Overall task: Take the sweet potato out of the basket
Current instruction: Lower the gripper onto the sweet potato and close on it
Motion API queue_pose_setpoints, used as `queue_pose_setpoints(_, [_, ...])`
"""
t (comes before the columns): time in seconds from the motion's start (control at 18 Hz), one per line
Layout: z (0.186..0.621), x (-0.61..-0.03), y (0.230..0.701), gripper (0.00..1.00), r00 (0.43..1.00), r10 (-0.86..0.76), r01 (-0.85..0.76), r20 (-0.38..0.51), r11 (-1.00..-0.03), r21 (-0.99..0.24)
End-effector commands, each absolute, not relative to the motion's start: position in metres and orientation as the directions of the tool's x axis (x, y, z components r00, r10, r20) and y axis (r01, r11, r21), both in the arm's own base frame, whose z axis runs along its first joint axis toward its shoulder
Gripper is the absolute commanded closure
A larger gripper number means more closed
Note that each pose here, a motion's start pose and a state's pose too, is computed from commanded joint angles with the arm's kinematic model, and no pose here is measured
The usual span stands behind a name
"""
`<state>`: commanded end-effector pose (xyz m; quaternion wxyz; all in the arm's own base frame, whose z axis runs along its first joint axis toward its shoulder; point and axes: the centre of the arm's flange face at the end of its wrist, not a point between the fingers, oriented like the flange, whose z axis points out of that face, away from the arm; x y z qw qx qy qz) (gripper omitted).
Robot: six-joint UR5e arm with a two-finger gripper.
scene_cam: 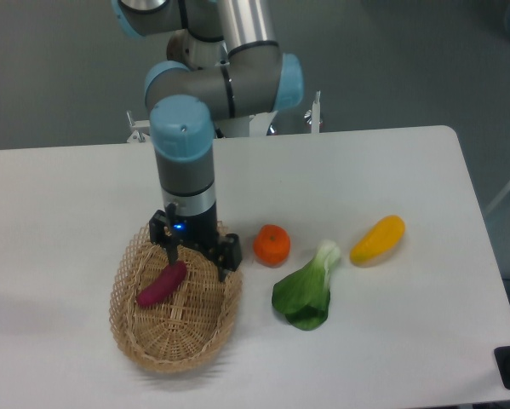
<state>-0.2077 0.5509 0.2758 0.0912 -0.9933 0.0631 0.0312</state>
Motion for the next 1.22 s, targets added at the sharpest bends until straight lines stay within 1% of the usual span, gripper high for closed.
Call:
queue_pose_setpoints(0.11, [0.257,-0.202,0.559,0.0,0.989,-0.139,-0.146,-0.057,-0.977,-0.154])
queue_pose_setpoints(0.33, [0.248,-0.197,0.559,0.0,0.983,-0.18,-0.184,-0.044,-0.973,-0.142])
queue_pose_setpoints(0.61, [0.224,-0.186,0.559,0.0,0.98,-0.198,-0.199,-0.016,-0.974,-0.108])
queue_pose_setpoints(1.11, [0.208,-0.179,0.565,0.0,0.98,-0.2,-0.2,-0.007,-0.975,-0.096])
queue_pose_setpoints(1.22, [0.204,-0.18,0.568,0.13,0.98,-0.2,-0.2,-0.006,-0.976,-0.09])
